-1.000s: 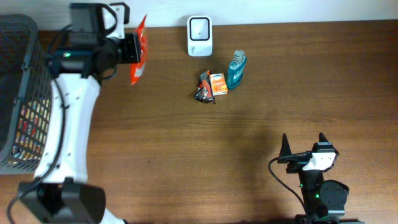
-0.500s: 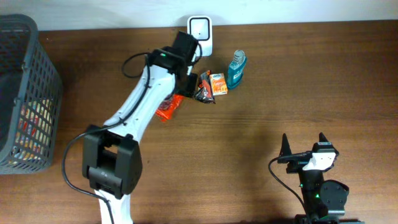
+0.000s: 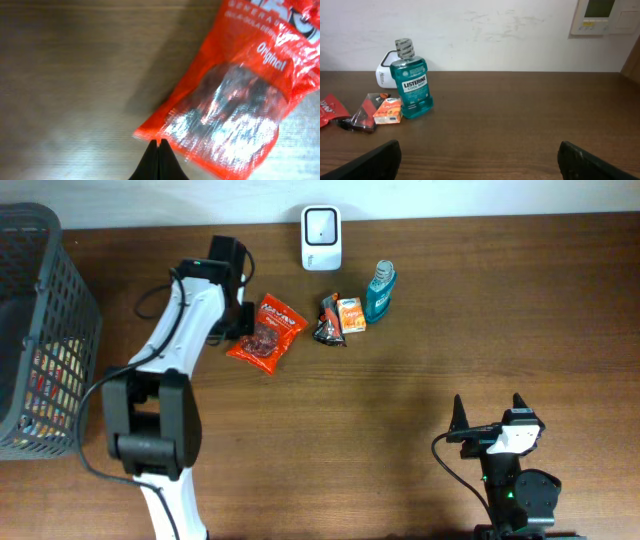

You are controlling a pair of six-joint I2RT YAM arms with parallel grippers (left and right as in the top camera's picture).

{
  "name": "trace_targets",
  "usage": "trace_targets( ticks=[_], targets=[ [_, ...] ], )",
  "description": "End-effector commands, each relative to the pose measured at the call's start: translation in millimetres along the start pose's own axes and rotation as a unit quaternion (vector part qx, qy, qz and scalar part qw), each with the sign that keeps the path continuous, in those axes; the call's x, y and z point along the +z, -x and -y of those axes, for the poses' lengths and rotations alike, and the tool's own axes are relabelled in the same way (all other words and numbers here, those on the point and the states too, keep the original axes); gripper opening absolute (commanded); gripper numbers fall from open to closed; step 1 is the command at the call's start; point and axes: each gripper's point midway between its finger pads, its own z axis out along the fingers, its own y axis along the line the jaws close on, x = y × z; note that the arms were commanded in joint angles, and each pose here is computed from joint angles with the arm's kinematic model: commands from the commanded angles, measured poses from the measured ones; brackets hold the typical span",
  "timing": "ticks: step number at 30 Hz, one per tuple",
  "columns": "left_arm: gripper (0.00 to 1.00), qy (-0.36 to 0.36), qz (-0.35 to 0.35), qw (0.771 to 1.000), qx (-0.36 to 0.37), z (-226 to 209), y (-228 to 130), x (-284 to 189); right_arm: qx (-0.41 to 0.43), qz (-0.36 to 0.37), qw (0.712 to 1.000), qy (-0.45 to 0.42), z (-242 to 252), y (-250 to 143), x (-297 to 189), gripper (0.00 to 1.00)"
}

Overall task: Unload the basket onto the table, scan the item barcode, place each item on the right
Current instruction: 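Grasp the red Hacks candy bag from the basket and place it on the table, then return the left gripper to the basket and grasp the yellow snack bag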

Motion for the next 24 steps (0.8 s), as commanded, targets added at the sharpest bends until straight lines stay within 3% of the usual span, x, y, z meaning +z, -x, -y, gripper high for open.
trace_targets(
  ticks=[1,11,14,16,18,19,20,21,24],
  targets=[
    [0.00,-0.055,-0.030,0.998,0.006,27,-8,30,-0.002,-0.002,1.000,0.000,-1,-3,0,0.99],
    [0.00,-0.129,-0.032,0.990,0.051,93,-14,27,-0.002,-0.002,1.000,0.000,-1,-3,0,0.99],
    [0.00,-0.126,-0.005,0.991,0.046,82,7,2,-0.002,-0.002,1.000,0.000,-1,-3,0,0.99],
    [0.01,-0.059,0.037,0.997,0.022,37,38,-49,-0.002,-0.002,1.000,0.000,-1,-3,0,0.99],
    [0.17,-0.010,0.081,0.997,0.001,-1,58,-103,-0.002,-0.002,1.000,0.000,-1,-3,0,0.99],
    [0.41,-0.005,0.115,0.993,-0.002,-16,69,-137,-0.002,-0.002,1.000,0.000,-1,-3,0,0.99],
    [0.80,-0.001,0.165,0.986,0.005,-34,82,-179,-0.002,-0.002,1.000,0.000,-1,-3,0,0.99],
    [0.96,0.003,0.200,0.980,0.005,-46,89,-203,-0.002,-0.002,1.000,0.000,-1,-3,0,0.99],
    [1.00,0.016,0.320,0.946,-0.052,-107,102,-285,-0.002,-0.002,1.000,0.000,-1,-3,0,0.99]
  ],
)
